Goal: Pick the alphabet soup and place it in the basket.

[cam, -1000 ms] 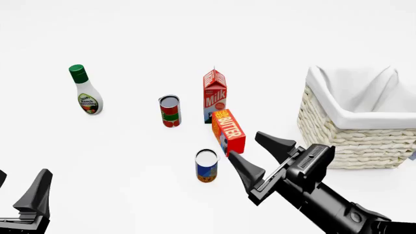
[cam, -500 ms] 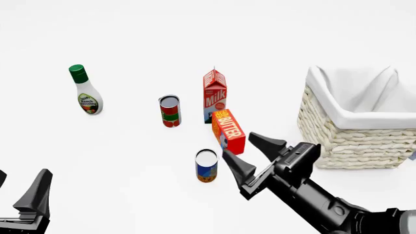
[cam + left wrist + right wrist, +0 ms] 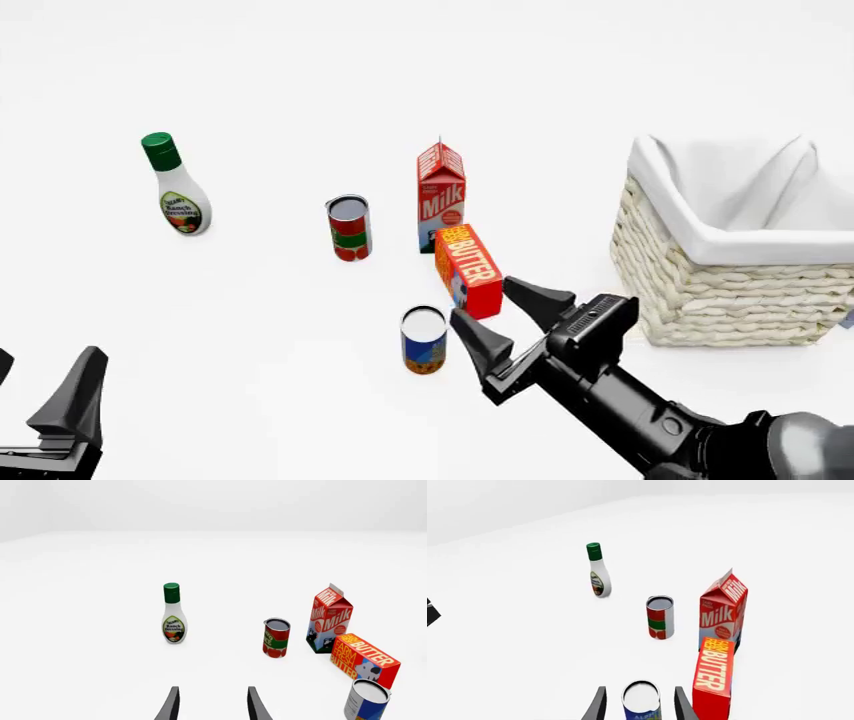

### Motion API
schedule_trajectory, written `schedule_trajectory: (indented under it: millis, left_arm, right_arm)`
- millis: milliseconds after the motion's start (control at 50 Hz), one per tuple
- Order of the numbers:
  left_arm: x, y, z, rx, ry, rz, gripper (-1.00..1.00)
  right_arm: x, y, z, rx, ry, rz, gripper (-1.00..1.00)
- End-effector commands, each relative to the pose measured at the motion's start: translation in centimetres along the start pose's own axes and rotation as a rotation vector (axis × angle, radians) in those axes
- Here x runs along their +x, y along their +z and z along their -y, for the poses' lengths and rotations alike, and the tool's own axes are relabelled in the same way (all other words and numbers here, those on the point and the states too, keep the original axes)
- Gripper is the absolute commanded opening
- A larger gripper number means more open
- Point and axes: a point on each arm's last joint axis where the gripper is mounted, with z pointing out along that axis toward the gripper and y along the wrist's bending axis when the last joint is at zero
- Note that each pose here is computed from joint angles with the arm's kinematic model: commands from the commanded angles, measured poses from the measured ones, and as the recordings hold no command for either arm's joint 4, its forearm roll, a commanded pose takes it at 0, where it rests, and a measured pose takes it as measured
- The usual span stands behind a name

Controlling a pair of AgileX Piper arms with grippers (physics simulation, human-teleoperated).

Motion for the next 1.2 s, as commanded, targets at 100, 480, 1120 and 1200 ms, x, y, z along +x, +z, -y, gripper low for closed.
schedule_trajectory:
  millis: [100,480,1120,1200]
  left_arm:
    - [0.0,0.0,0.0,0.000,0.000,0.000,1.00]
    - [0.0,0.0,0.0,0.000,0.000,0.000,1.00]
    - [0.0,0.0,0.0,0.000,0.000,0.000,1.00]
    - [0.0,0.0,0.0,0.000,0.000,0.000,1.00]
  right_arm:
    - [1.0,0.8,0.2,0.004,0.013,-0.017,1.00]
    - [1.9,1.6,0.1,0.001,0.018,-0.035,1.00]
    - [3.1,3.3,0.3,0.006,0.026,-0.064,1.00]
    - [3.3,3.6,0.3,0.005,0.028,-0.068,1.00]
